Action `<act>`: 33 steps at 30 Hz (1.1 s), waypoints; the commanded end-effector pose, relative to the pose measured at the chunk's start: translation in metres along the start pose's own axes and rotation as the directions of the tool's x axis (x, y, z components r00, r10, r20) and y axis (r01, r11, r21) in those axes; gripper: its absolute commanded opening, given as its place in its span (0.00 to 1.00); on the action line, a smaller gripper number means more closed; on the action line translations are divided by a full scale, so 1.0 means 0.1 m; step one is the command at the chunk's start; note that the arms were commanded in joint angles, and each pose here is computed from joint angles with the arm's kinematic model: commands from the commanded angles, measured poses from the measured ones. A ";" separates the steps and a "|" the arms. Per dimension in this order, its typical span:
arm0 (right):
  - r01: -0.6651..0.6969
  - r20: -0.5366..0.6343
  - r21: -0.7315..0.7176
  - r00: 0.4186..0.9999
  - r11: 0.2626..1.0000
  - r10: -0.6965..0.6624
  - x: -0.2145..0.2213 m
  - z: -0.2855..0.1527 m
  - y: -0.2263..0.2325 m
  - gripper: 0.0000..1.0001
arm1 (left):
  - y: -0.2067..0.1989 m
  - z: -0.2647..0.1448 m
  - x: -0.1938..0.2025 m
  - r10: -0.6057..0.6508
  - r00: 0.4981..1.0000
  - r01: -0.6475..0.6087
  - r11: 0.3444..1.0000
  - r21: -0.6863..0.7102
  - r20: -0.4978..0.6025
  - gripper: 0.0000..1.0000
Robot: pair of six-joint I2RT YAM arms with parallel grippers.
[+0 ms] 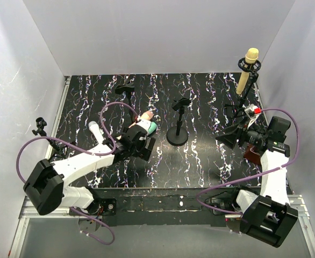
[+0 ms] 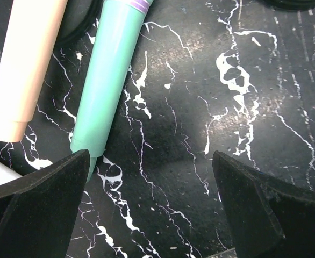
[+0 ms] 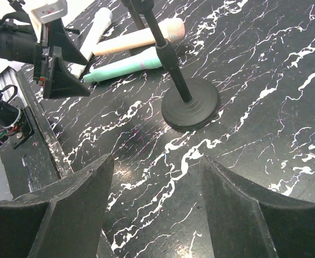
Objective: Attach the microphones to the stand
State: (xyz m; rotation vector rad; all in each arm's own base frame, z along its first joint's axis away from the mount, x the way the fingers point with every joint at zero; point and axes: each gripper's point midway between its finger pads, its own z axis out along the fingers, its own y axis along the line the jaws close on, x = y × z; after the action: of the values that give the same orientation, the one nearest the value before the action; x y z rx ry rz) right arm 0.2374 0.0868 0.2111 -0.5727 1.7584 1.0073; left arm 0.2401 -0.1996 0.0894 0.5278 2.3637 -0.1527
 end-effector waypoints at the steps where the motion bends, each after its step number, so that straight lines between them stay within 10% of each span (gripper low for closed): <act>1: 0.043 0.007 -0.007 0.999 0.999 -0.043 -0.13 -0.01 0.02 0.72 | 0.05 0.04 -0.24 0.037 0.997 -0.034 0.999 -0.042 0.064 0.98; 33: 0.029 -0.009 0.014 1.000 0.999 -0.028 -0.09 0.00 -0.07 0.72 | 0.04 0.34 -0.16 0.119 0.991 -0.123 0.990 -0.075 -0.056 0.98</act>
State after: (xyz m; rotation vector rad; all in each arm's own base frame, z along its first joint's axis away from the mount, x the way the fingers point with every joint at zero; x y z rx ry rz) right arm 0.2409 0.0838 0.2039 -0.5552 1.7895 1.0013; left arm 0.2642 -0.2012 0.0540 0.6607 2.4121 0.0460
